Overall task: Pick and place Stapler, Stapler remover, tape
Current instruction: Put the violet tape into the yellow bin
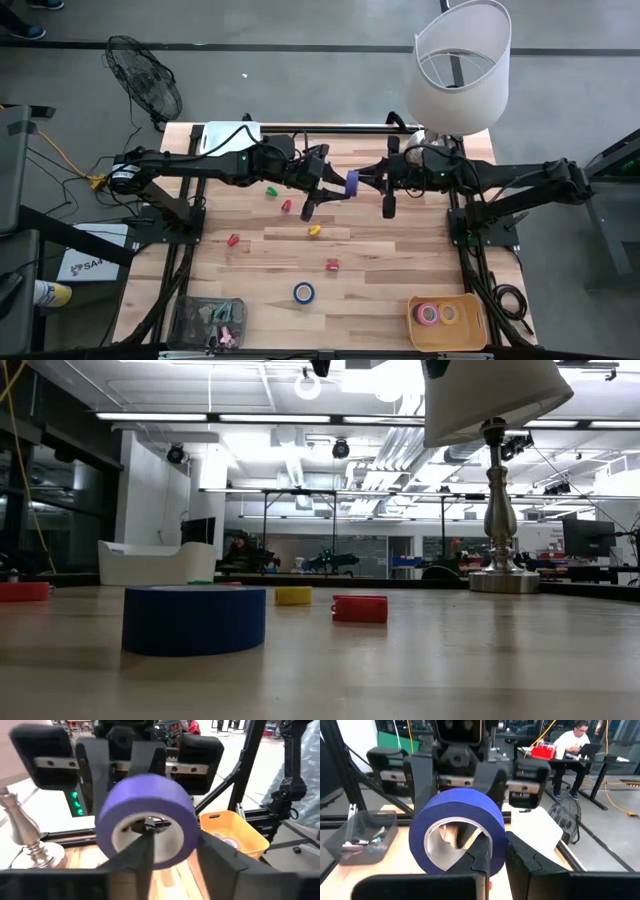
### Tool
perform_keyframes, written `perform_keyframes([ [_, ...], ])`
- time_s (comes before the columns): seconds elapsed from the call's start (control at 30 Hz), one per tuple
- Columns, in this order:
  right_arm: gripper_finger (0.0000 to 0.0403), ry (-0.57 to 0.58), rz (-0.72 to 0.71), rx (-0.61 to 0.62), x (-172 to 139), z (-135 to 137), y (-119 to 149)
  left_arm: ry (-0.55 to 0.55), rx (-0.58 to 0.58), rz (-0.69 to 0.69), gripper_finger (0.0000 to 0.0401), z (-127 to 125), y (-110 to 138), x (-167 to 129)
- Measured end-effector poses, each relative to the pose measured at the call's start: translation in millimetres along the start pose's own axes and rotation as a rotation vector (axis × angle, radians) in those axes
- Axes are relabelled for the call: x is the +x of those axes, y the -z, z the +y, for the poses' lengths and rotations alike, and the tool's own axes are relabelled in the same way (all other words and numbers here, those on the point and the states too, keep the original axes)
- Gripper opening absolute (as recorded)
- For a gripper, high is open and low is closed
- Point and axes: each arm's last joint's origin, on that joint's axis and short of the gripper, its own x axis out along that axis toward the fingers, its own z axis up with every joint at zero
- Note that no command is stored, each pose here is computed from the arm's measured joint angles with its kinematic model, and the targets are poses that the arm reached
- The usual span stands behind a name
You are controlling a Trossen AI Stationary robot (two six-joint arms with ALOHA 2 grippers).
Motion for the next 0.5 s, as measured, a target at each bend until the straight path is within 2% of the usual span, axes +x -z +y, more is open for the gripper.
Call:
perform_keyframes([
  [0.13, 0.0027, 0.008, 0.02, 0.026, -6.2, -0.8, 0.0, -0.008, 0.0, -0.001, 0.0204, 0.4, -0.1, -0.1],
  [0.23, 0.0027, 0.01, 0.061, 0.058, -13.1, -1.4, 2.0, -0.017, -0.005, 0.017, 0.0236, 0.7, 1.7, -0.1],
  [0.5, 0.0027, 0.041, 0.343, 0.244, -33.9, -0.7, 25.1, -0.062, -0.024, 0.105, 0.025, 1.6, 9.9, -1.0],
])
